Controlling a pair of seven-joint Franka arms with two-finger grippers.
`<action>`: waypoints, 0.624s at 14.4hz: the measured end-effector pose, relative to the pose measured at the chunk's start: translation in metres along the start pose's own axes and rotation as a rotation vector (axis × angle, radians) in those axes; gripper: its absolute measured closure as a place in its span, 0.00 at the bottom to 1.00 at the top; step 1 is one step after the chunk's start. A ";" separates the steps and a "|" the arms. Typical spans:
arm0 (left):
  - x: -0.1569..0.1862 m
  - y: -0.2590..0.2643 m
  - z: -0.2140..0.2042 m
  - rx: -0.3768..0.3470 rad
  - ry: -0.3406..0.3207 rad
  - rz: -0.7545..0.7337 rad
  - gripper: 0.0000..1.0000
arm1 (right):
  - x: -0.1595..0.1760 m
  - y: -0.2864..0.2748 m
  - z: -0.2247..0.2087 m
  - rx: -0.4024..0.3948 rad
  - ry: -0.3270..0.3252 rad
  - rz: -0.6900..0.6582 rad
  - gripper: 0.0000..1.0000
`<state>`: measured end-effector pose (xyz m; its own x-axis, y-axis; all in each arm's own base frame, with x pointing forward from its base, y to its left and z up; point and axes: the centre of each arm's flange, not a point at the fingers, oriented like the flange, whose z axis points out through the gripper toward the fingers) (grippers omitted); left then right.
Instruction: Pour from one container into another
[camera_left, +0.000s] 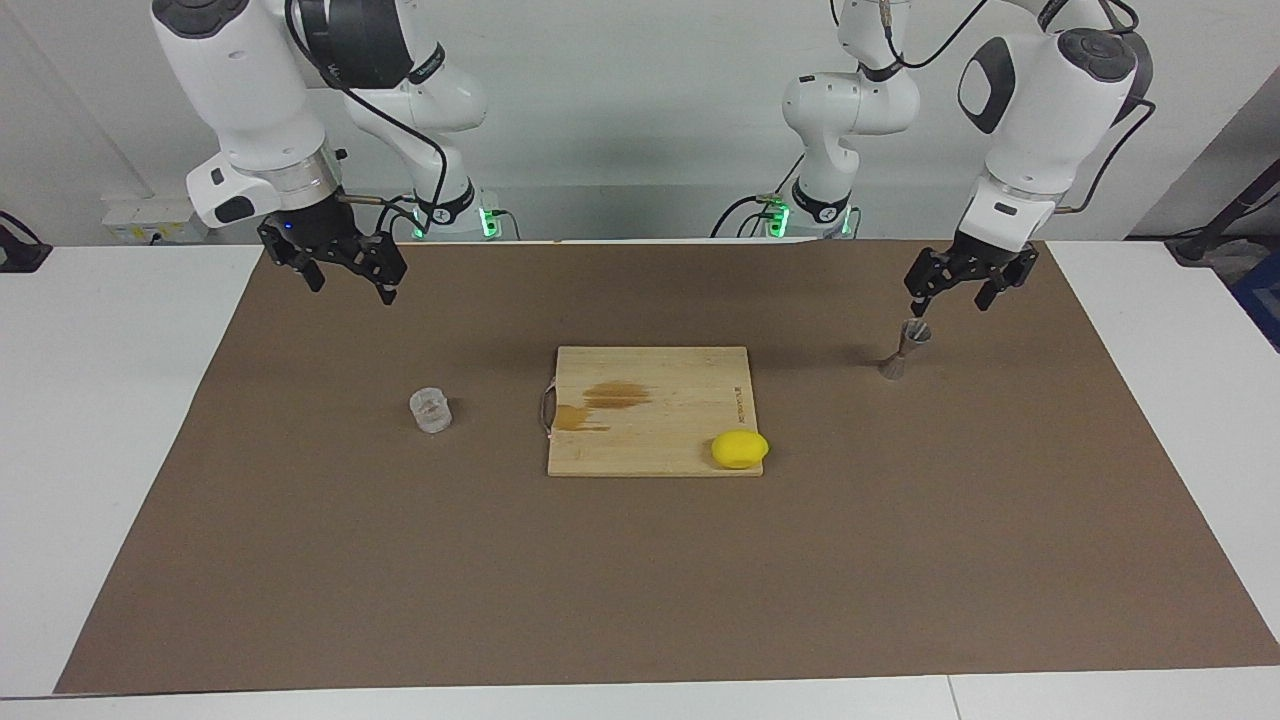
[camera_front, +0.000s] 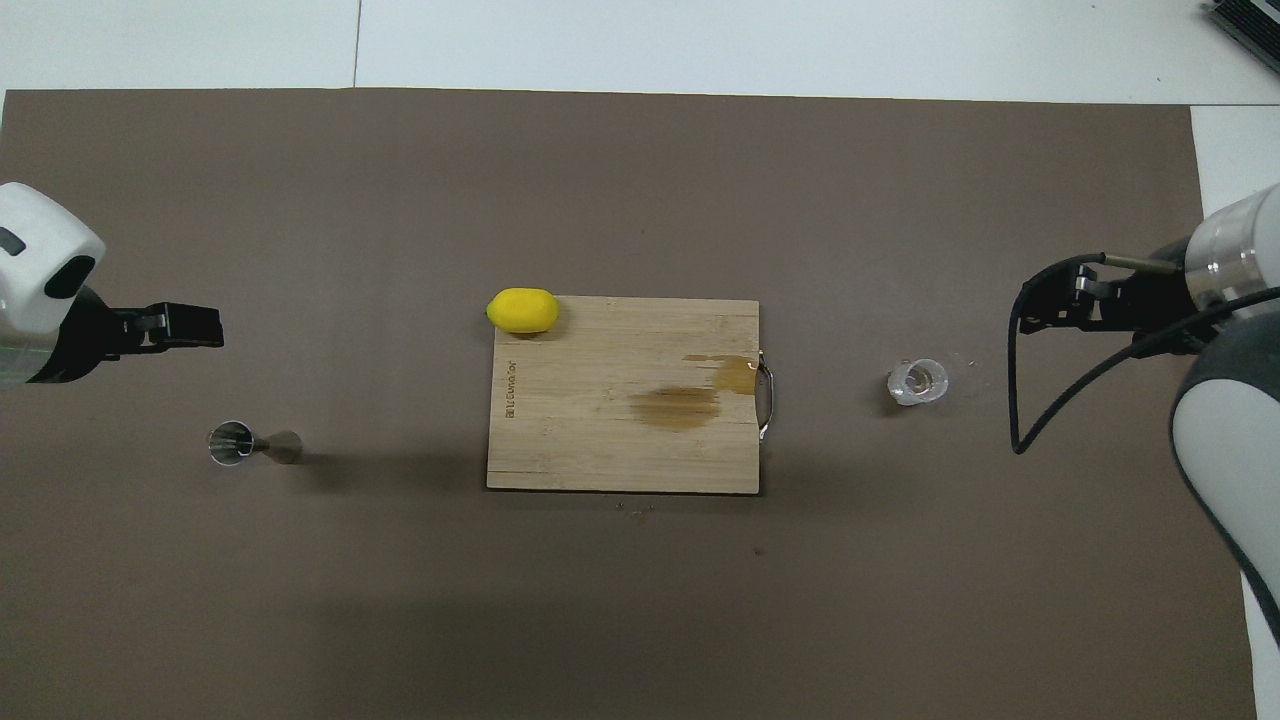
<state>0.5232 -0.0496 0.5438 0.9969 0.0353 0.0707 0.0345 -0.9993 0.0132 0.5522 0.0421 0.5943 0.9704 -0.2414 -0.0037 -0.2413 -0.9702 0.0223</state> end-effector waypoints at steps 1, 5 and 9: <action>0.000 -0.003 -0.001 0.000 -0.001 -0.004 0.00 | 0.000 0.000 0.000 0.000 0.000 0.000 0.00; 0.006 -0.048 -0.001 -0.038 -0.005 -0.053 0.00 | 0.000 0.000 0.000 0.000 0.000 0.000 0.00; 0.020 -0.131 0.017 -0.156 -0.039 -0.038 0.00 | 0.000 0.000 0.000 0.000 0.000 0.000 0.00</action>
<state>0.5403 0.0823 0.5260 0.9971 0.0698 0.0287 0.0639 -0.9833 0.1701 0.5522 0.0421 0.5943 0.9704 -0.2414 -0.0037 -0.2413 -0.9702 0.0223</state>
